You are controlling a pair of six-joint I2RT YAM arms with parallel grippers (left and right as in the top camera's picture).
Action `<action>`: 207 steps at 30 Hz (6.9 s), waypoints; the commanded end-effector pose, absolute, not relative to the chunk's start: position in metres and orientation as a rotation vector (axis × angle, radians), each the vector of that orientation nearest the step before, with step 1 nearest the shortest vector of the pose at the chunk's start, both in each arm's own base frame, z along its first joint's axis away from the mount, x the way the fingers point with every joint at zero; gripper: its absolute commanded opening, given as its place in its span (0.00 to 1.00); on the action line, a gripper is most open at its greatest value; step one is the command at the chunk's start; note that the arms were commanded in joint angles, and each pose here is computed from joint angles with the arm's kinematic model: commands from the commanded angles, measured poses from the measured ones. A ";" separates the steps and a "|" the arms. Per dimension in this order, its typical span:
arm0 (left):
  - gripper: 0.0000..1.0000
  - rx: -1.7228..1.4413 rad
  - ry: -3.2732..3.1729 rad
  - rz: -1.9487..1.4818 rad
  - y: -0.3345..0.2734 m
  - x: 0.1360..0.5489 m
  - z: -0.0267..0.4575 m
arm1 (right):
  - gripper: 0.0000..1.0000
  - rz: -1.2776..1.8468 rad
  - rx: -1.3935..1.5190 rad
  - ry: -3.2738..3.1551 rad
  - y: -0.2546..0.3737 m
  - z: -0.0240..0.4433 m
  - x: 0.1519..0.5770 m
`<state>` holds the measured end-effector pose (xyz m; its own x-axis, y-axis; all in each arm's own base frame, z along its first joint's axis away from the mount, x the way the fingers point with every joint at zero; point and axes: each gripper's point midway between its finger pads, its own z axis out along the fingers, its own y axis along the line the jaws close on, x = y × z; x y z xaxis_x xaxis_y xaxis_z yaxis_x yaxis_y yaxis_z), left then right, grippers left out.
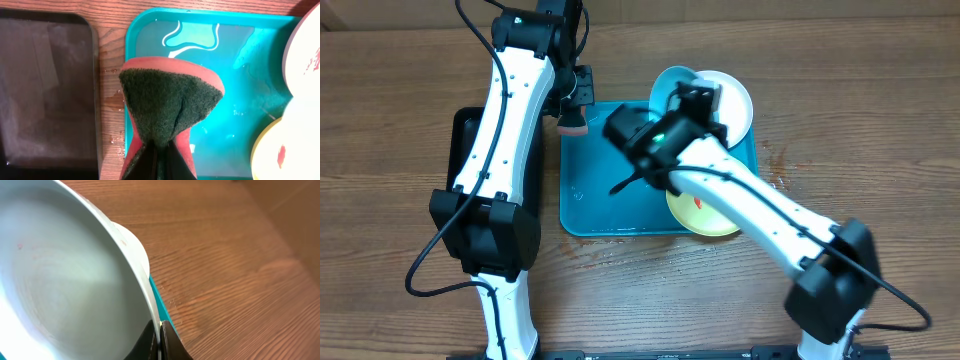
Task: Clean dirty plates on tray and stack at the side
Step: 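Lift the light-blue plate off the tray with the right gripper, then carry the light-blue plate right and set it on the table, then move the right gripper to the yellow plate and grip its rim, then lower the sponge onto the yellow plate with the left gripper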
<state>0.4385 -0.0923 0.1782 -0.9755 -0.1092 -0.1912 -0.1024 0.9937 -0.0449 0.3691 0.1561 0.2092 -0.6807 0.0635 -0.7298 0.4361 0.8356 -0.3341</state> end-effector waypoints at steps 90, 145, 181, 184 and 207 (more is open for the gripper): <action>0.04 -0.151 2.916 -0.091 -0.098 0.442 0.184 | 0.57 0.547 0.747 2.974 -0.027 0.088 0.337; 0.04 -0.151 2.908 -0.089 -0.098 0.444 0.184 | 0.04 0.589 0.428 3.090 0.162 0.036 0.307; 0.04 -0.177 2.908 -0.098 -0.099 0.444 0.184 | 0.28 0.440 0.076 2.868 0.239 0.016 0.376; 0.04 -0.178 2.910 -0.097 -0.099 0.444 0.184 | 0.25 0.445 0.075 2.860 0.241 0.014 0.380; 0.04 -0.139 3.071 -0.147 -0.127 0.415 0.111 | 0.04 0.450 0.289 2.876 0.236 0.012 0.379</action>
